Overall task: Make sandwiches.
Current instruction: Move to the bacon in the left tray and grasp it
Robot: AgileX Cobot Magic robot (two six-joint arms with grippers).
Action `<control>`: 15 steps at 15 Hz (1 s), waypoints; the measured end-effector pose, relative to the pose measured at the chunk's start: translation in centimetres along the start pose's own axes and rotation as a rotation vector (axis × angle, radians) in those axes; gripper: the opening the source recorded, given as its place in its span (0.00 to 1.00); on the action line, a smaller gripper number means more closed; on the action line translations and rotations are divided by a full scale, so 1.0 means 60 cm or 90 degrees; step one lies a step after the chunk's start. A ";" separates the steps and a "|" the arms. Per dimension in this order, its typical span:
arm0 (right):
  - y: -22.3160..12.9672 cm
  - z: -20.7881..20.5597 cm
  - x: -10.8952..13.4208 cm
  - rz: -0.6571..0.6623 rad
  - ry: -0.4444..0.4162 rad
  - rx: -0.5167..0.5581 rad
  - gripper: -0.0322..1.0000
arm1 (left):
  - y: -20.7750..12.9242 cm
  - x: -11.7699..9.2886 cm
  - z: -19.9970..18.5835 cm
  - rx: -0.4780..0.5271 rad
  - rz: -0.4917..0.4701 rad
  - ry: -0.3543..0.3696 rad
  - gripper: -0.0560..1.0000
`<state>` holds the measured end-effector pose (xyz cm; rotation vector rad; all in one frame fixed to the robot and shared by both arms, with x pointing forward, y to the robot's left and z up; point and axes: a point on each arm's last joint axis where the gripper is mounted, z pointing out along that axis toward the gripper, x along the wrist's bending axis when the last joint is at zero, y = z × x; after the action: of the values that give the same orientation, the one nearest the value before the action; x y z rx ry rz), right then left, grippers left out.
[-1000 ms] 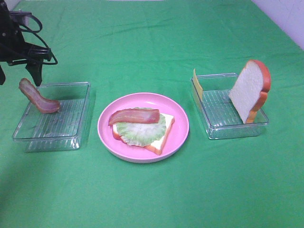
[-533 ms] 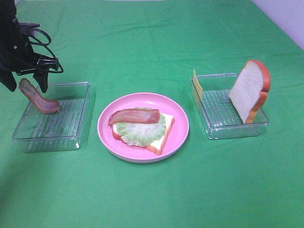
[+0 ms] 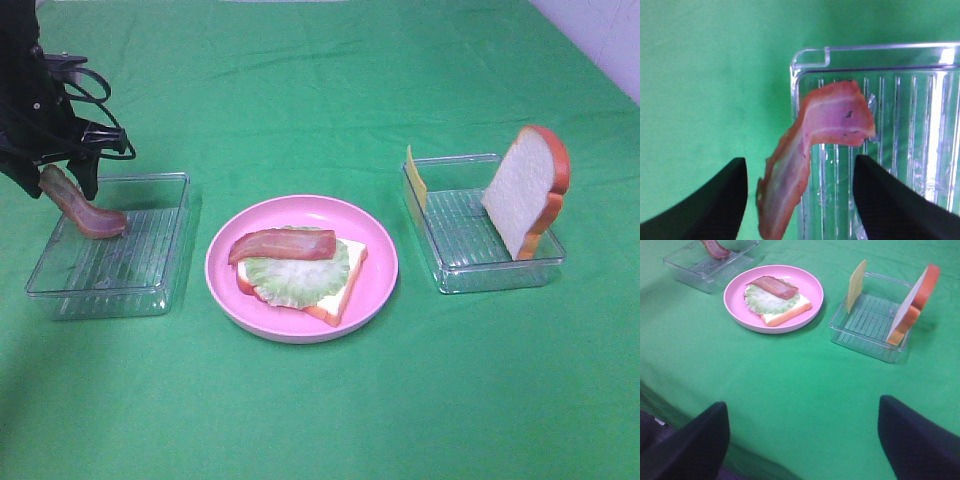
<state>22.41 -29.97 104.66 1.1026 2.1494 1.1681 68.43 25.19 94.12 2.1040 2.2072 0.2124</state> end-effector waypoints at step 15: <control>0.000 0.000 0.000 0.000 0.000 0.000 0.77 | 0.011 -0.001 -0.008 -0.001 -0.009 -0.001 0.49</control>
<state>22.41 -29.97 104.66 1.1026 2.1494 1.1681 69.02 25.11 94.72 2.0864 2.2200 0.2123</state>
